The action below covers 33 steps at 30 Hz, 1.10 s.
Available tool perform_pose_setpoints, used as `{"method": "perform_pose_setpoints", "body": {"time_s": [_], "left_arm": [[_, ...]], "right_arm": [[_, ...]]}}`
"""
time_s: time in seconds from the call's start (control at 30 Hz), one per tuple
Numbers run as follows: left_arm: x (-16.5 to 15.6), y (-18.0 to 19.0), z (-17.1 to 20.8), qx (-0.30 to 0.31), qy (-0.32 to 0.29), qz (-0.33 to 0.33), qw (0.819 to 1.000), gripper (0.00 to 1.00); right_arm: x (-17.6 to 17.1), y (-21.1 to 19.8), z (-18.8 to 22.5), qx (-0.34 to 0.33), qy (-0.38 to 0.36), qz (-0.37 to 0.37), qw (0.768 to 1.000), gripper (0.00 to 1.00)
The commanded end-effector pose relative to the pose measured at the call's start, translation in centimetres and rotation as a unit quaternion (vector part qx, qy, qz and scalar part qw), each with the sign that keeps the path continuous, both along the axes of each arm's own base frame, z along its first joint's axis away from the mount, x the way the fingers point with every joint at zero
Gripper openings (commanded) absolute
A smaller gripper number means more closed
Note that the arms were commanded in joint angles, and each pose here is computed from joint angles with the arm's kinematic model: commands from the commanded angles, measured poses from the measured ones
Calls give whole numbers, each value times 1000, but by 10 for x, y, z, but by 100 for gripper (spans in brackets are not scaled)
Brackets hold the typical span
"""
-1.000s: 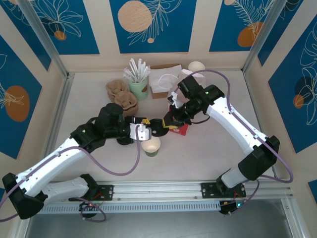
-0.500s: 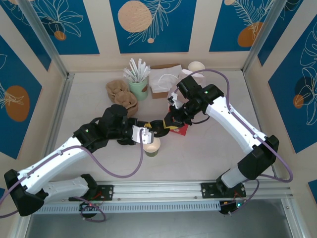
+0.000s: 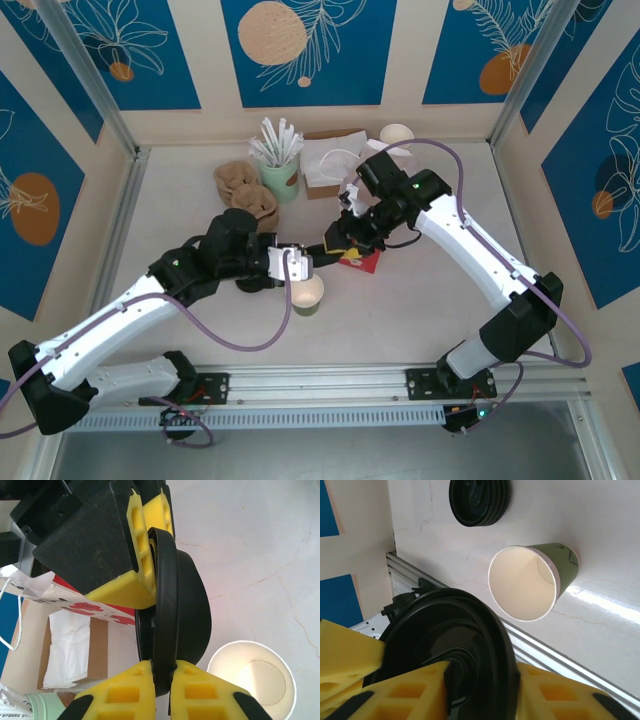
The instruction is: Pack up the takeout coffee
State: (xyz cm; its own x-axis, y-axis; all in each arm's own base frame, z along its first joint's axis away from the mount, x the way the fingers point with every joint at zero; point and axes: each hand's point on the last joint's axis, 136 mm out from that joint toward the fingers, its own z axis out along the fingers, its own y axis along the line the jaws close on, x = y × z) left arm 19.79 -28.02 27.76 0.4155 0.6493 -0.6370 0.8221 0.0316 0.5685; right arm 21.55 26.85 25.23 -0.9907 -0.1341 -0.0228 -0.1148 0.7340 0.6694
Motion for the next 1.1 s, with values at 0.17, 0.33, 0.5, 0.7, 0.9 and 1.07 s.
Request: {"method": "perform_pose_setpoints", "body": {"time_s": [0.17, 0.33, 0.5, 0.7, 0.9, 1.07], "left_arm": [[8, -5, 16, -40, 65, 57, 995, 8], [3, -6, 23, -74, 101, 65, 990, 9], [-5, -7, 32, -112, 158, 77, 978, 9], [-14, -4, 36, -142, 244, 111, 953, 8], [-9, 12, 28, -155, 325, 206, 910, 5], [-14, 15, 19, -171, 401, 251, 864, 4]], "right_arm": [[-3, -6, 45, 70, -45, -12, 996, 53], [6, -22, 55, 63, -79, -39, 994, 57], [7, -35, 73, 83, -113, -57, 988, 63], [-2, -42, 86, 107, -140, -59, 983, 63], [-16, -40, 87, 133, -128, -41, 982, 63], [-29, -43, 80, 140, -119, -42, 982, 63]]}}
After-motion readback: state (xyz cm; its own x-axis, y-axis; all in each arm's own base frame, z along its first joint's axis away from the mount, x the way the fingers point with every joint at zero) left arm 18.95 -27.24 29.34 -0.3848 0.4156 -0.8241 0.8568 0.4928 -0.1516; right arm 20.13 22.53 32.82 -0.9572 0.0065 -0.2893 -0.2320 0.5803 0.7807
